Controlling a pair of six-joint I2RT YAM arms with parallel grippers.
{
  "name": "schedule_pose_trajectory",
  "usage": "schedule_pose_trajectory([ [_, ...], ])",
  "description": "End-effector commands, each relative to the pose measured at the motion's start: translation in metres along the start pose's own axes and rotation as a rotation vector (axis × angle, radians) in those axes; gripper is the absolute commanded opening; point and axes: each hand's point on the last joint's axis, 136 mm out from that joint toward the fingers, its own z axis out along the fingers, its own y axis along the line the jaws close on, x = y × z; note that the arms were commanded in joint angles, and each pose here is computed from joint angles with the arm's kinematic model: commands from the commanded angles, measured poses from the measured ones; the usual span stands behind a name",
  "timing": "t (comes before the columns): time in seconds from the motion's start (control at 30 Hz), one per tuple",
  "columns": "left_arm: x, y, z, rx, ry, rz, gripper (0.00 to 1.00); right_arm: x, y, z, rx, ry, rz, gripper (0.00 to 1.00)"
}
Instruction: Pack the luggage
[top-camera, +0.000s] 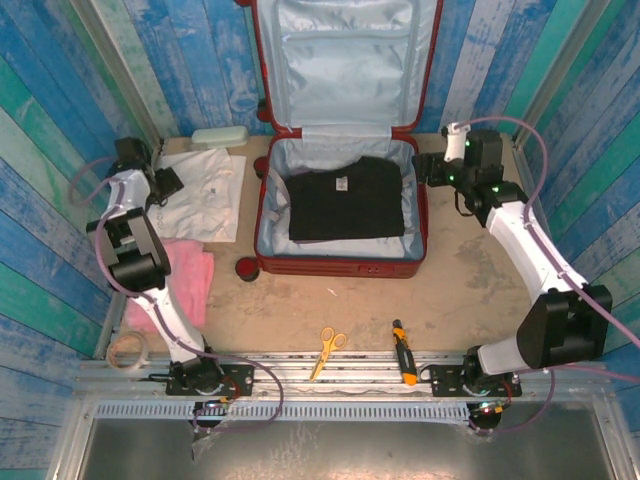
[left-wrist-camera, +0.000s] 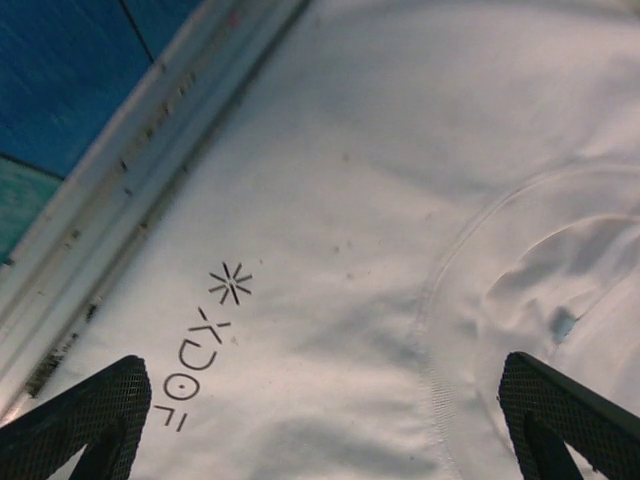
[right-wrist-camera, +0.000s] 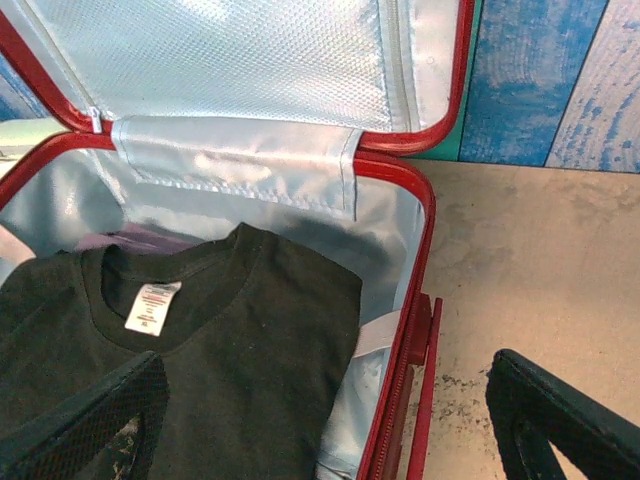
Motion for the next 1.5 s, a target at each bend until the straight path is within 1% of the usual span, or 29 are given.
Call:
schedule_pose_trajectory([
  [0.0,0.014,0.004,0.03,0.014,0.083,-0.015,0.94,0.002,0.002,0.003,-0.019,-0.006,-0.007,0.85],
  [0.17,0.022,0.031,0.049,-0.031,0.115,-0.057,0.94,0.005,0.003,0.008,-0.031,0.008,-0.011,0.85],
  [0.37,0.024,0.061,0.055,-0.134,0.117,-0.061,0.94,0.009,0.003,0.013,-0.036,0.023,-0.011,0.85],
  [0.53,0.032,0.064,0.066,-0.141,0.143,-0.061,0.95,0.01,0.002,0.015,-0.032,0.028,-0.014,0.84],
  [0.7,0.043,0.063,0.08,-0.125,0.18,-0.073,1.0,0.011,0.001,0.016,-0.027,0.031,-0.013,0.84],
  [0.73,0.046,0.063,0.083,-0.124,0.187,-0.077,0.98,0.011,0.001,0.015,-0.026,0.033,-0.013,0.84],
  [0.93,0.056,0.064,0.1,-0.125,0.218,-0.095,0.81,0.009,0.001,0.013,-0.024,0.029,-0.016,0.83],
  [1.03,0.063,0.058,0.109,-0.124,0.241,-0.08,0.69,0.009,0.002,0.012,-0.022,0.026,-0.018,0.83],
  [1.17,0.068,0.042,0.117,-0.127,0.26,-0.032,0.55,0.007,0.001,0.01,-0.018,0.02,-0.018,0.83],
  [1.27,0.064,0.025,0.116,-0.098,0.247,-0.011,0.43,0.006,0.0,0.009,-0.013,0.016,-0.017,0.83],
  [1.33,0.058,0.013,0.111,-0.054,0.223,-0.009,0.29,0.007,0.0,0.01,-0.014,0.018,-0.013,0.82],
  [1.4,0.051,0.002,0.102,-0.002,0.195,-0.013,0.19,0.007,0.004,0.011,-0.033,0.02,-0.013,0.82],
  [1.47,0.042,-0.004,0.091,0.025,0.163,-0.025,0.07,0.006,0.013,0.012,-0.086,0.023,-0.023,0.81],
])
